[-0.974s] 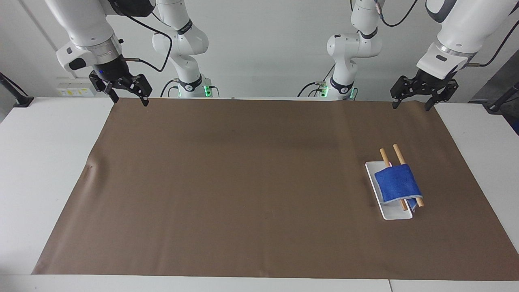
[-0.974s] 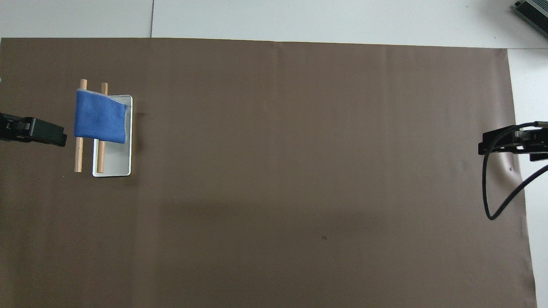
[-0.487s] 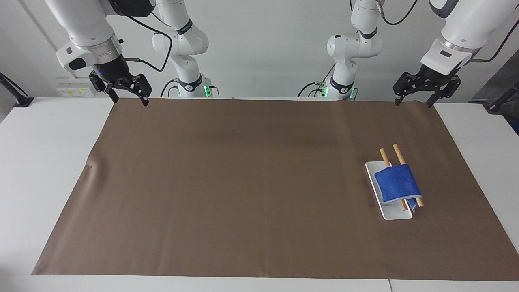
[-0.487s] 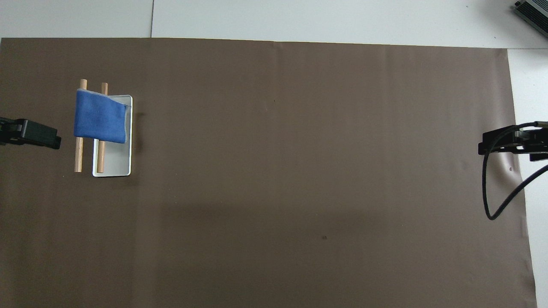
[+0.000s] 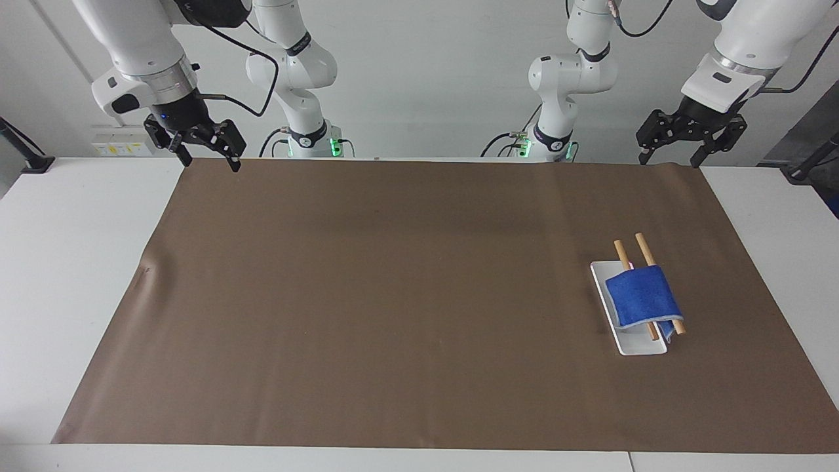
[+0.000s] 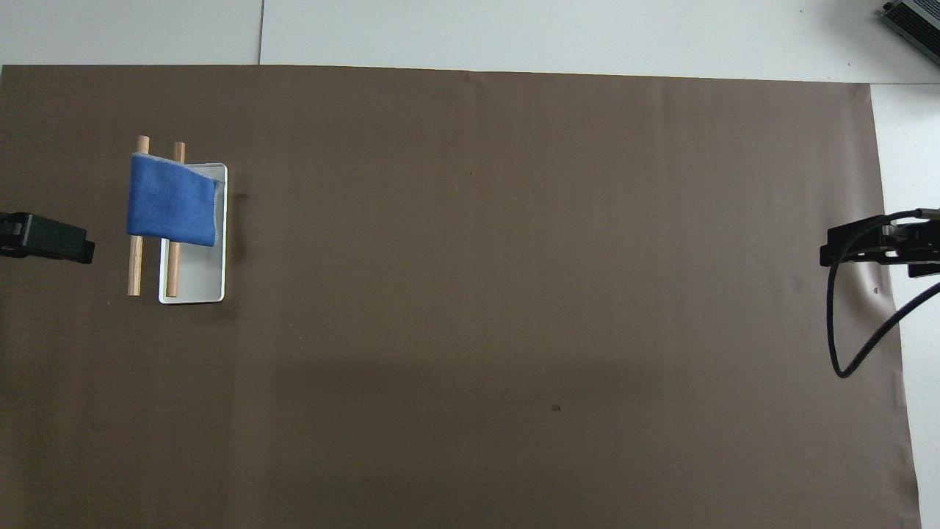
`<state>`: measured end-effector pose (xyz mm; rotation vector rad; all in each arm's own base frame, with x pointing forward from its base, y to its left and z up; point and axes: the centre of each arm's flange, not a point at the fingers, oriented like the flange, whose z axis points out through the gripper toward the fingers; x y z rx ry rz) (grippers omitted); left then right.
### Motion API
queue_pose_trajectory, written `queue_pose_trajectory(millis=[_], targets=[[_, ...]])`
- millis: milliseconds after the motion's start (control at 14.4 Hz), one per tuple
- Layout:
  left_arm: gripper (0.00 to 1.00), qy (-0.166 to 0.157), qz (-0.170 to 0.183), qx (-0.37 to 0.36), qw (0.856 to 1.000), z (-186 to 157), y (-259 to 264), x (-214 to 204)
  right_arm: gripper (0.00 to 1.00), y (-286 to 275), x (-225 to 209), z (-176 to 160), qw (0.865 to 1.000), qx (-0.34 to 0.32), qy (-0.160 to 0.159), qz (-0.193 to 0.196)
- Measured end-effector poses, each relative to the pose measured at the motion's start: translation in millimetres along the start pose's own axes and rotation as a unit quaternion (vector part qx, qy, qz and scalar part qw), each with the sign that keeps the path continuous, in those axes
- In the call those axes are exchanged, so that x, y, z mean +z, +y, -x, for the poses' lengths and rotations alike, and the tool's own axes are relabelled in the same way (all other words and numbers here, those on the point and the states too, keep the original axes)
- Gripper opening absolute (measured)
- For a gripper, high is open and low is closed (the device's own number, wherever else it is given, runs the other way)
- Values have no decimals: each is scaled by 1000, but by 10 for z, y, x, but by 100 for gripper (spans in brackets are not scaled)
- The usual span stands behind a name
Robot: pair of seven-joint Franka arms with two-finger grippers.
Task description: Right arm passes towel to left arm to hang
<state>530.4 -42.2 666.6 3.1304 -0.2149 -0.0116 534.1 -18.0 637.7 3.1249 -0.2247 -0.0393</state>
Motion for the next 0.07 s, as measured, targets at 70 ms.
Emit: queue_pose_trajectory(millis=[70], targets=[[100, 0, 0, 0, 1000, 0, 0, 0, 100, 0, 3, 0, 1000, 0, 0, 0]])
